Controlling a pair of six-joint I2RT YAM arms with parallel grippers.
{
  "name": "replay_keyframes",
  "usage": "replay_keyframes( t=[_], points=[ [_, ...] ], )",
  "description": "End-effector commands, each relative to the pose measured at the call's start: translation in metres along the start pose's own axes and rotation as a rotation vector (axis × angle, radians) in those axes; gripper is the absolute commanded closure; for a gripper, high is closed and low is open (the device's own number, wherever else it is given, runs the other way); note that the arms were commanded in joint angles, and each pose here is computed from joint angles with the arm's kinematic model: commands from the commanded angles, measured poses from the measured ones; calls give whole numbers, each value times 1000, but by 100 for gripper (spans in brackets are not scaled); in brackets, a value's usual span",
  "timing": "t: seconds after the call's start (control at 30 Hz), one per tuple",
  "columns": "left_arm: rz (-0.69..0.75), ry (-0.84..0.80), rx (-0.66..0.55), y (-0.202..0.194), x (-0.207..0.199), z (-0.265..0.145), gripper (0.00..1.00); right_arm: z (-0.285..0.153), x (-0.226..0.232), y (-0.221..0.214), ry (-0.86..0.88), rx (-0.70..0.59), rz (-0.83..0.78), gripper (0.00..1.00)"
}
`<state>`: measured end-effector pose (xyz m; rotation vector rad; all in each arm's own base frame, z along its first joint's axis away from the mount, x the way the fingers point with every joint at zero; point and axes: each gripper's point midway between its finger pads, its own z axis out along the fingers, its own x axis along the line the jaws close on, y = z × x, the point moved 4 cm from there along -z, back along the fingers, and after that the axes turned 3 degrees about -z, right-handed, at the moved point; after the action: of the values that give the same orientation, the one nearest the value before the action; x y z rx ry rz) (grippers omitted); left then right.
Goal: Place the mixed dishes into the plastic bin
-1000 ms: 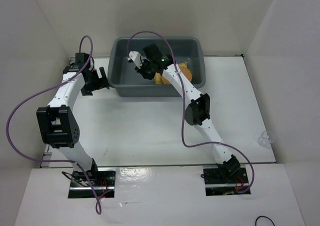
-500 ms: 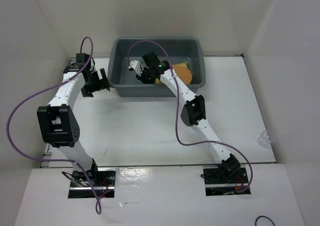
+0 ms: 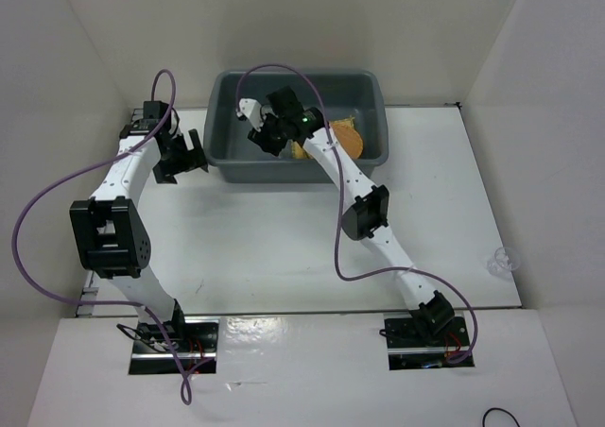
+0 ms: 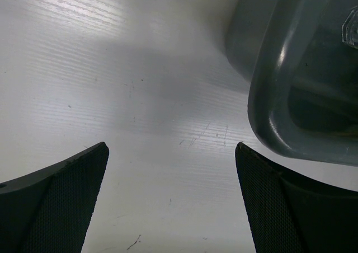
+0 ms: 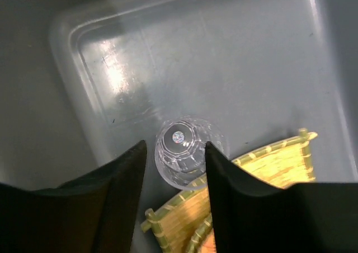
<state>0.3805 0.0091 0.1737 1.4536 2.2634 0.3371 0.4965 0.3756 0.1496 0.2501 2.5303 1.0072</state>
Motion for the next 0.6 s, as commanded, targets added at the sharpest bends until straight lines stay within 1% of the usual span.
replay_keyframes(
  t=[0.0,0.03,0.1,0.13,0.17,0.2,0.23,0.27,0.3,0.33,0.37,0.43,0.47,0.5,0.53,0.57],
  points=[
    [24,-26,5,3,-2,2,0,-40,-2,38,-30,-64,-21,47],
    [24,-26,5,3,-2,2,0,-56,-4,49,-42,-82,-16,42],
    [25,-30,-4,5,-2,2,0,-76,-7,63,-63,-117,20,37],
    [24,-27,5,2,-1,4,0,-101,-17,75,-110,-144,40,35],
    [25,-38,-1,3,-3,4,0,-115,-26,82,-149,-169,63,27],
    [17,-34,-3,5,0,4,0,-130,-33,88,-186,-191,95,22],
    [16,-31,6,2,1,6,0,-159,-43,100,-242,-236,157,20],
    [17,-34,-3,4,1,6,0,-178,-58,96,-286,-248,205,17],
    [16,-31,6,1,2,8,0,-194,-66,97,-316,-266,241,17],
    [16,-32,3,1,2,10,0,-210,-70,94,-340,-260,278,17],
    [16,-44,7,0,1,10,0,-238,-78,95,-418,-258,301,15],
    [9,-60,-6,2,-2,7,0,-259,-85,86,-501,-217,332,15],
    [4,-80,-24,5,-2,5,0,-273,-84,77,-523,-170,362,14],
    [-5,-98,-19,4,-4,6,0,-258,-84,52,-506,-60,391,13],
    [-3,-104,-38,8,-6,7,0,-260,-85,42,-524,-21,414,11],
    [-13,-122,-40,8,-9,3,0,-280,-88,38,-567,-6,425,11]
  ],
)
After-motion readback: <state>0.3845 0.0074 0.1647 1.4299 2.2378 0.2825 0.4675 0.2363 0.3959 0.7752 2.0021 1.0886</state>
